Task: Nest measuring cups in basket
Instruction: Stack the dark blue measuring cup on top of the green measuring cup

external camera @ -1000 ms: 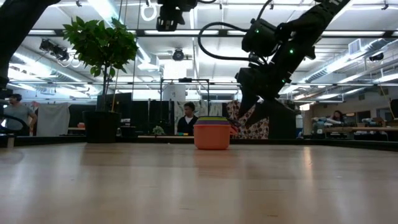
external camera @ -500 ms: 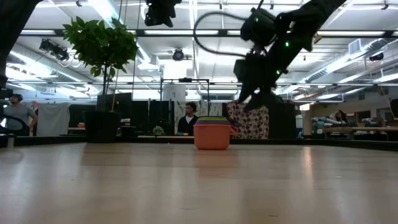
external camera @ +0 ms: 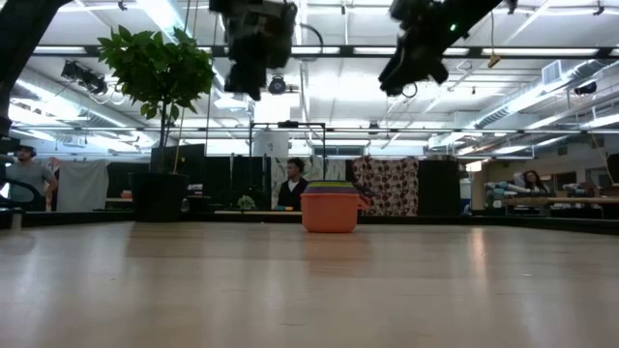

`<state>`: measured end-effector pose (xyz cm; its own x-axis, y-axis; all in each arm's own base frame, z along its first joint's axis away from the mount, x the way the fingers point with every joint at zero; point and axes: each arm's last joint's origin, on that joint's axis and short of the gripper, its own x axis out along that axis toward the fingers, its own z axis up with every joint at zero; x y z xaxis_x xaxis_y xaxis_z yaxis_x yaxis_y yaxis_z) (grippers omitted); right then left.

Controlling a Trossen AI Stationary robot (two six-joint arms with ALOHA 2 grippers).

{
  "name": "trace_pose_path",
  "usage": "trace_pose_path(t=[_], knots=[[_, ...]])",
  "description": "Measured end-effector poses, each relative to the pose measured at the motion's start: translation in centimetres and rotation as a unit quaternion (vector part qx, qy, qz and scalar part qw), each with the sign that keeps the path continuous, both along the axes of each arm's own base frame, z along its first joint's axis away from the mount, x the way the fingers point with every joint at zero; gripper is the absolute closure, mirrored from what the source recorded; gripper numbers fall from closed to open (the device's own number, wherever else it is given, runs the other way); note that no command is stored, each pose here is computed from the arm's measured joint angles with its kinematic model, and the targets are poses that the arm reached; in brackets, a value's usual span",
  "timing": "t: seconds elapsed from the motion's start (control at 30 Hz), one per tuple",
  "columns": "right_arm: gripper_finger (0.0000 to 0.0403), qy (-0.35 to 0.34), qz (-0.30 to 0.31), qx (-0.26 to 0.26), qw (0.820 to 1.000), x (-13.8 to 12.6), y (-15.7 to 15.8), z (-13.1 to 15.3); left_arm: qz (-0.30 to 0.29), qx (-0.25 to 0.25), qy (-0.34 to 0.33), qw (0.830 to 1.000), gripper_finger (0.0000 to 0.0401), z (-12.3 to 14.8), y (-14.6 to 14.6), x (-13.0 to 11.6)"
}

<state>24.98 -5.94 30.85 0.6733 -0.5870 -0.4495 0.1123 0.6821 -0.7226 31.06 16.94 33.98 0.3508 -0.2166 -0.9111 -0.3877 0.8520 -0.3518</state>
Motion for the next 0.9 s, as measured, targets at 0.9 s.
trace_pose_path(t=[0.9], knots=[[0.023, -0.127, 0.049, 0.032, 0.99, -4.4, 3.2, 4.4, 0.204, -0.111, -0.175, 0.957, 0.0259, -6.1, 5.0, 2.3]])
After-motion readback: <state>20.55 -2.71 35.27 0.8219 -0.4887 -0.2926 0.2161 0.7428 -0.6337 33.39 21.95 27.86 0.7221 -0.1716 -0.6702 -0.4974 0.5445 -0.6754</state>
